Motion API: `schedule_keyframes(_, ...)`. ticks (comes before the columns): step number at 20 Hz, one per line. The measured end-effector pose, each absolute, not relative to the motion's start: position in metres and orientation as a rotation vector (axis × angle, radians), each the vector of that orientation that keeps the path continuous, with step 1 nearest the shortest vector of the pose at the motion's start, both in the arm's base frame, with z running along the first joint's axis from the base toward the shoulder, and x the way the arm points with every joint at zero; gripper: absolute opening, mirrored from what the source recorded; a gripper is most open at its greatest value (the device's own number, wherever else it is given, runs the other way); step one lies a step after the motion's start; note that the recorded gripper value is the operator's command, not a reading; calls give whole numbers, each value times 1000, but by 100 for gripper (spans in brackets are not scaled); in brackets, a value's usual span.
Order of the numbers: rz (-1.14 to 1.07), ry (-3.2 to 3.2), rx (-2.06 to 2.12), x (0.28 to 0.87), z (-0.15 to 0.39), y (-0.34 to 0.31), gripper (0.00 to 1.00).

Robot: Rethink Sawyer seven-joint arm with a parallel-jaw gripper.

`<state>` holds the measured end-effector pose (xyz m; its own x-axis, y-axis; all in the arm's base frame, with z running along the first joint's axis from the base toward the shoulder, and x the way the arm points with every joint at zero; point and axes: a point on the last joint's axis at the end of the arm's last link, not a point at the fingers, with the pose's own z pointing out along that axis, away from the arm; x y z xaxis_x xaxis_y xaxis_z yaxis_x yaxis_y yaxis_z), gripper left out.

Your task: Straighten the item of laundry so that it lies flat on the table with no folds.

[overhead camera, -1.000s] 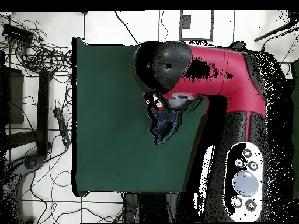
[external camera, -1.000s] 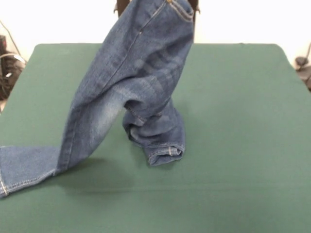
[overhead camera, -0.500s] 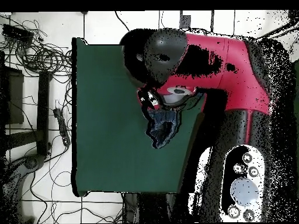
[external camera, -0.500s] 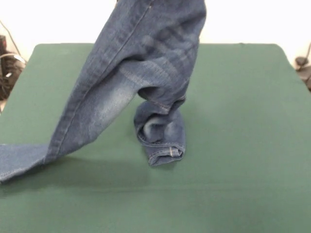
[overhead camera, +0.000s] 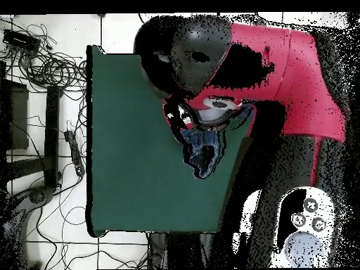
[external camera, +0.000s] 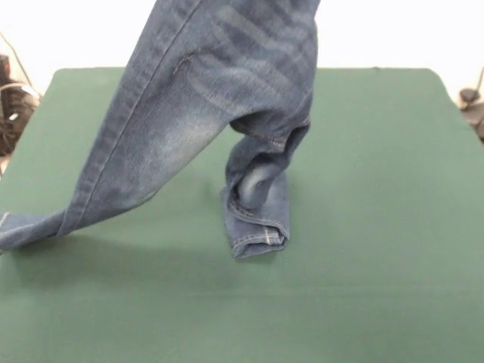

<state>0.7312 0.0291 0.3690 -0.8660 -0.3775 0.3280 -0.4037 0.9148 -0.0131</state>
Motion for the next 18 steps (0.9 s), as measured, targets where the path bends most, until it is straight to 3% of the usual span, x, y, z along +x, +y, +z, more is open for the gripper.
schedule_keyframes(18,125,-2727,559,738,425,43,0)
